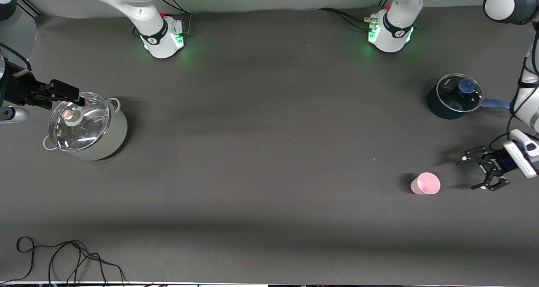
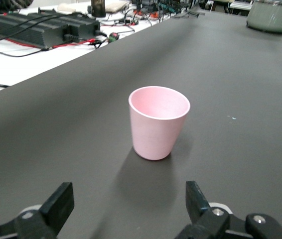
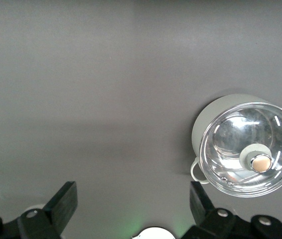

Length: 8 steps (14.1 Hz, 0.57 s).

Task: Transfer pink cup from left to right arm
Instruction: 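Move the left gripper down and around toward the pink cup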

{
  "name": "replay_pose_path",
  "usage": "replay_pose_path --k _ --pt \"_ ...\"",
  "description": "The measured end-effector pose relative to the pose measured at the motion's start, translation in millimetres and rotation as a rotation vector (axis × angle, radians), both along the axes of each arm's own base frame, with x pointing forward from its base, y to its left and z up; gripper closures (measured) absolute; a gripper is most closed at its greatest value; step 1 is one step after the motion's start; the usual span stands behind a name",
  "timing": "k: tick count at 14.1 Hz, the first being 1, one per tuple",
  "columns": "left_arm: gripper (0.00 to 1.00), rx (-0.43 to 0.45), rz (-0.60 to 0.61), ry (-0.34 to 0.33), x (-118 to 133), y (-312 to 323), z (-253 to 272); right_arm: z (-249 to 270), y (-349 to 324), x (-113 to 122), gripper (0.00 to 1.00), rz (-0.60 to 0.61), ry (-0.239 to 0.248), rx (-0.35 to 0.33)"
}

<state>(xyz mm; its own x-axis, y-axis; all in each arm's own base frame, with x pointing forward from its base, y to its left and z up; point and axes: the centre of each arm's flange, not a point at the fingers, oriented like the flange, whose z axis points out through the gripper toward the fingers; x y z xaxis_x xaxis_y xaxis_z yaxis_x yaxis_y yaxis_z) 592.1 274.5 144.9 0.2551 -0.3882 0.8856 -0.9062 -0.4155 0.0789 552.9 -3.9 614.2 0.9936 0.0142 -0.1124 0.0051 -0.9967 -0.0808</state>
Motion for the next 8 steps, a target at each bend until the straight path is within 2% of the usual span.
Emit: replay_pose_path --k 4,8 --pt "0.0 -0.089 -0.022 -0.027 -21 -26 -39 -8 -2 4 0.0 -0.004 0.013 0.0" --pt "0.0 -0.139 -0.02 -0.061 -19 -49 -53 -11 -2 6 0.0 -0.004 0.018 0.001"
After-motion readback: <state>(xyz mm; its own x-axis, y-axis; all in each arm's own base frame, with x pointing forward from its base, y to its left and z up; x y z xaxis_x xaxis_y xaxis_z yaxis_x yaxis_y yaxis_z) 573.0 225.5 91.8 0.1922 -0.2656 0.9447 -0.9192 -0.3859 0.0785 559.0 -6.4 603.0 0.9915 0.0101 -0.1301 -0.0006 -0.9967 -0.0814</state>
